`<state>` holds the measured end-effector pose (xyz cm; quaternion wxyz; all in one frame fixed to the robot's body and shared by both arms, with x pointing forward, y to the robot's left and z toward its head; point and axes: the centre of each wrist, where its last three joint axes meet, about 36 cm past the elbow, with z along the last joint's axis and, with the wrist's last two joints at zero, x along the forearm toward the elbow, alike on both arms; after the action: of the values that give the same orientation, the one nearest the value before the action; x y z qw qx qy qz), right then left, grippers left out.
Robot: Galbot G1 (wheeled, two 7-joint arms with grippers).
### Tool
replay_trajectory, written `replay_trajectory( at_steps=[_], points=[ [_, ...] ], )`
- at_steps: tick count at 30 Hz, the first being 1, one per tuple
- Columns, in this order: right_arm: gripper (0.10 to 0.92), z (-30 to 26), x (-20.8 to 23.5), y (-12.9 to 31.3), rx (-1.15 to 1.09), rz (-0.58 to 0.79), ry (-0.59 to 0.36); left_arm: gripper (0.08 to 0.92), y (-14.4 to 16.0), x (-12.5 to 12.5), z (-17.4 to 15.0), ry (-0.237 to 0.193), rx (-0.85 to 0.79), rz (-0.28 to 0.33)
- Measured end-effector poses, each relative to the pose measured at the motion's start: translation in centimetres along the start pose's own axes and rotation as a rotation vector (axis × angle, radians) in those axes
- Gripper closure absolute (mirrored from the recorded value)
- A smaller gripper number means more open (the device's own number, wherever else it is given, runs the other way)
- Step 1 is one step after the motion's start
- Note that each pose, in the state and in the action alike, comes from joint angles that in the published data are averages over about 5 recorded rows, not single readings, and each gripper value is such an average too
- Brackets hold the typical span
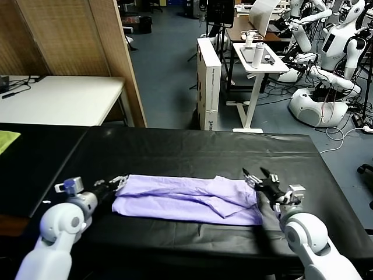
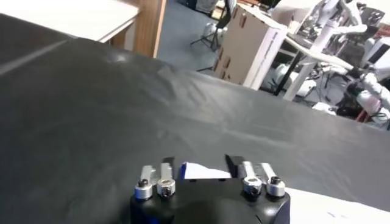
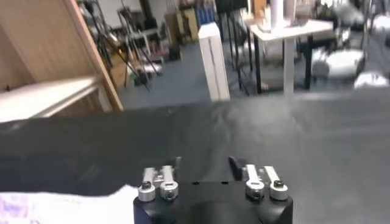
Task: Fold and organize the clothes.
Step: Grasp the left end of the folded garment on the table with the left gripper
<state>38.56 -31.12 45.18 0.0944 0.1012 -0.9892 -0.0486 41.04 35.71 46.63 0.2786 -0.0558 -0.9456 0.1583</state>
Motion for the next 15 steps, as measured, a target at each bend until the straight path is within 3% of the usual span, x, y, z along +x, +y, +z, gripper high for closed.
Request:
replay_trajectory(
  at_steps=[8,15],
  points=[
    [0.115,-1.4,3.6,-0.6,0.014,0.006,-0.025,0.092,3.8,1.4,-1.3,0.083,0.07,0.177],
    [0.115,-1.3,6.2,-1.3,0.016,0.044,-0.012,0.093,6.0,0.9,-1.6,0.161,0.06,0.241]
  ],
)
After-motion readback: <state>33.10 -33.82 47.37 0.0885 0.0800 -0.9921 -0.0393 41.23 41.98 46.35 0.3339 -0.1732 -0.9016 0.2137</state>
